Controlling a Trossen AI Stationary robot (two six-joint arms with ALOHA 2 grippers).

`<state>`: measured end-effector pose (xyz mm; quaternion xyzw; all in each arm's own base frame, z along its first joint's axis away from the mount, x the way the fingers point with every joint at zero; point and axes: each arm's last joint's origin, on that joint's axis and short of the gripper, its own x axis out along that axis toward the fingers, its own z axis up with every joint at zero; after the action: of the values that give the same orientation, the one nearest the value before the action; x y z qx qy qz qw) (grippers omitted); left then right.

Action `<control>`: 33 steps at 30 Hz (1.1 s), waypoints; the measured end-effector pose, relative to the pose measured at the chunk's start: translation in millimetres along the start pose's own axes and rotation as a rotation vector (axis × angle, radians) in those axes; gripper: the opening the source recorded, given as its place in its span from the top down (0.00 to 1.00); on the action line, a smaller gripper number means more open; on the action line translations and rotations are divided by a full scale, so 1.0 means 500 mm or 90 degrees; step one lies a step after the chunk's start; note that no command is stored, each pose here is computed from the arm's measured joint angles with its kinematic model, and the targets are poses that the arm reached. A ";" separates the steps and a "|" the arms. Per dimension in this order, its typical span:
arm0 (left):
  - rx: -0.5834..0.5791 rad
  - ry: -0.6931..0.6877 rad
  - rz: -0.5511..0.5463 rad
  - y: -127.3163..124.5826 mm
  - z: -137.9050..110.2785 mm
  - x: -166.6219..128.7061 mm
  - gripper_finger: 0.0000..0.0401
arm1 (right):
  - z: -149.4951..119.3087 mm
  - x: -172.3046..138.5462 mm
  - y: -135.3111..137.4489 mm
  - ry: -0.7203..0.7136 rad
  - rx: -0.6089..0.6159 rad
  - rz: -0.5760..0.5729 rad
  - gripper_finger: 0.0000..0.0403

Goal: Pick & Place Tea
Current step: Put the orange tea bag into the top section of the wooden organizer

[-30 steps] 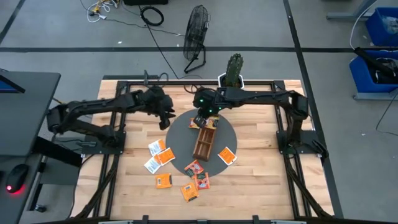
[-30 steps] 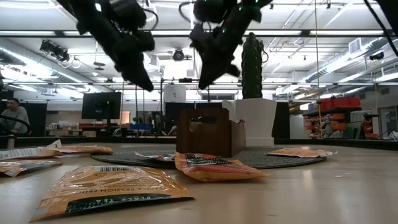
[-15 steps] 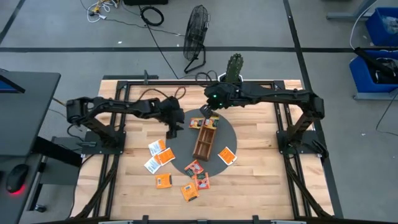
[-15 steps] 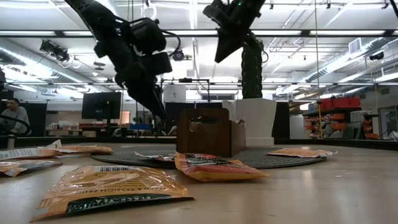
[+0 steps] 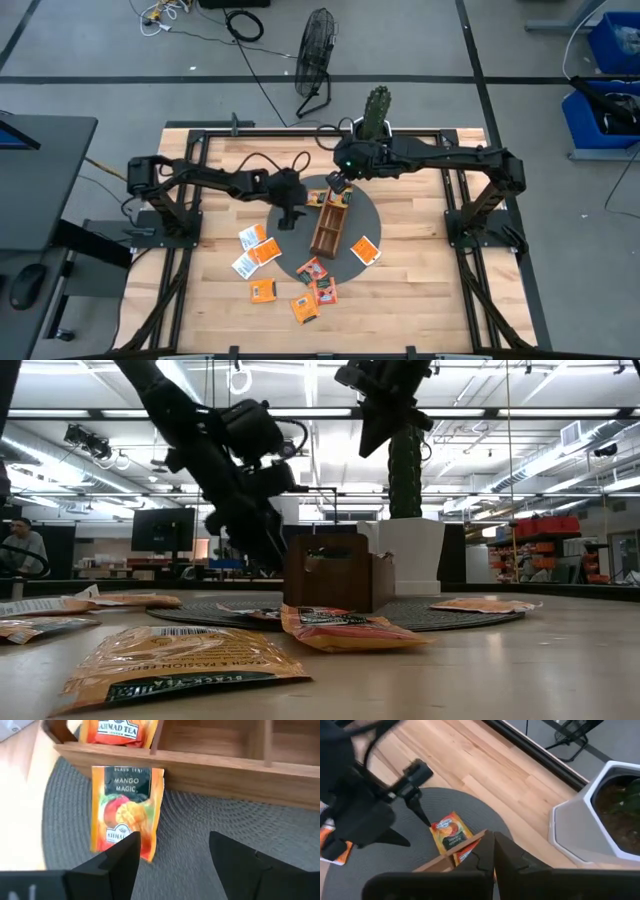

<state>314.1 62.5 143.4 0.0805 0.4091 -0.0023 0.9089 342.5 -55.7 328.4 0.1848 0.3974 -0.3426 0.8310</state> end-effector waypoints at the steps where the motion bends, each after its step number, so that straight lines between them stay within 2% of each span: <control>1: 0.000 0.004 0.003 0.000 -0.003 0.006 0.41 | -0.001 -0.002 0.000 0.000 0.001 -0.003 0.98; 7: 0.000 0.029 0.058 0.003 -0.017 0.036 0.41 | -0.011 -0.007 0.004 0.014 0.001 -0.010 0.98; 11: 0.001 0.012 0.090 0.008 -0.015 0.047 0.41 | -0.013 -0.008 0.007 0.014 0.005 -0.008 0.98; 19: -0.001 -0.017 0.103 0.011 -0.009 0.054 0.44 | -0.014 -0.008 0.006 0.018 0.011 -0.010 0.98; 24: 0.000 -0.012 0.115 0.013 -0.010 0.053 0.60 | -0.014 -0.008 0.006 0.018 0.010 -0.010 0.98; 30: 0.021 -0.010 0.116 0.013 -0.010 0.053 0.92 | -0.014 -0.008 0.006 0.018 0.010 -0.010 0.98; 33: 0.023 -0.005 0.117 0.017 -0.013 0.053 0.98 | -0.014 -0.008 0.006 0.018 0.011 -0.010 0.98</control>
<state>327.6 73.6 120.8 0.1337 0.3963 0.0735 0.9054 338.9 -47.9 327.5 0.1932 0.4077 -0.3500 0.8210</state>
